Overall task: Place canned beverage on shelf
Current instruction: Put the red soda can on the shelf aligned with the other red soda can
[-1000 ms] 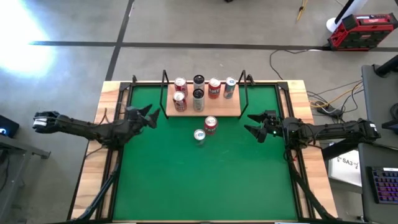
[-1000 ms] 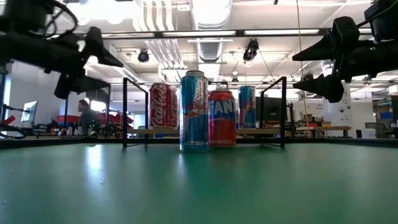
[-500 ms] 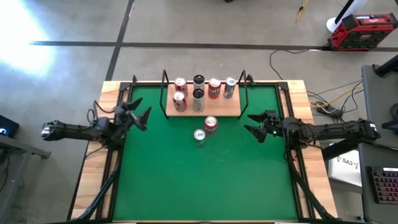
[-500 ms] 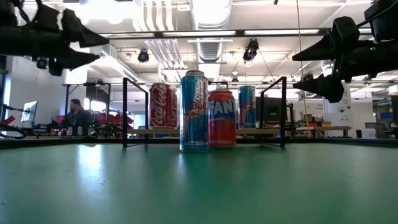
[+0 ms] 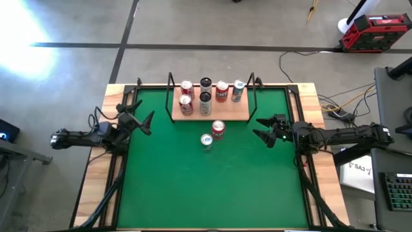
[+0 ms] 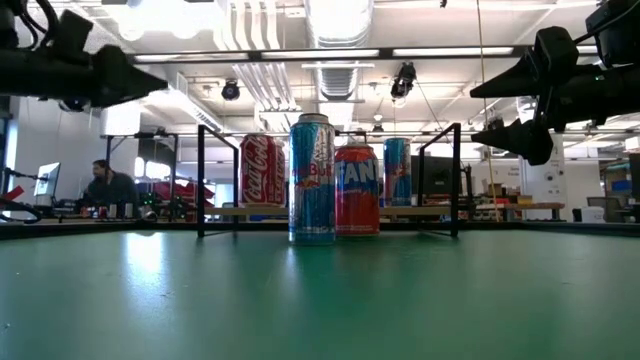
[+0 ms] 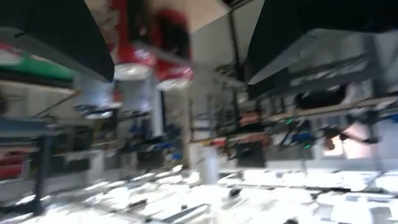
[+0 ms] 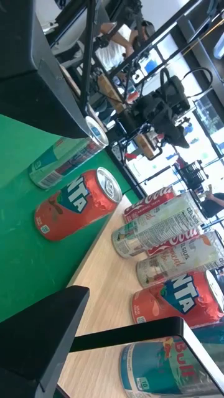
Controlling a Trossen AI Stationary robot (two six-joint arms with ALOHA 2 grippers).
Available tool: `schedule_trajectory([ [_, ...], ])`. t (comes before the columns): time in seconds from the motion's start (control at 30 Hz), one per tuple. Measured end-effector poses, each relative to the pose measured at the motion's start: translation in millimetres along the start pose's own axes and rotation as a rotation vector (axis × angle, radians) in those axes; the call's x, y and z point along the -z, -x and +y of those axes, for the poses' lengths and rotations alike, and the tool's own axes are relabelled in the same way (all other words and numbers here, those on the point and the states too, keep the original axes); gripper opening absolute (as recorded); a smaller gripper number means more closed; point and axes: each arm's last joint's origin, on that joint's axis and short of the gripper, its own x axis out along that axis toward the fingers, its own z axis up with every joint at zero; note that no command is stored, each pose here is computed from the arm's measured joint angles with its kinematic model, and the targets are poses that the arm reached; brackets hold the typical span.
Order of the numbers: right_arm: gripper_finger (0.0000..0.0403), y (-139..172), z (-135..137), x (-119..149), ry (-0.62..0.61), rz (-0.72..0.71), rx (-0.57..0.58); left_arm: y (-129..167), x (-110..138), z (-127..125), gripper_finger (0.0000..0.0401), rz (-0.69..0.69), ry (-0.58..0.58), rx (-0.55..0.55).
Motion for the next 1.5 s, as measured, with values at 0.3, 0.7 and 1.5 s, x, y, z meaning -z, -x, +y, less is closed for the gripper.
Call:
schedule_trajectory([
  [0.3,0.04,0.0,0.0,0.0,0.0,0.0,0.0,0.2,6.3,-0.3,0.0346,0.056,-0.048,-0.034],
  [0.7,0.04,0.0,0.0,0.0,0.0,0.0,0.0,-0.3,4.4,-0.3,0.0346,0.059,-0.051,-0.032],
  [1.5,0.04,1.1,0.7,-1.6,0.021,-0.013,-0.009,-0.3,3.7,-0.1,0.0346,0.058,-0.049,-0.033],
])
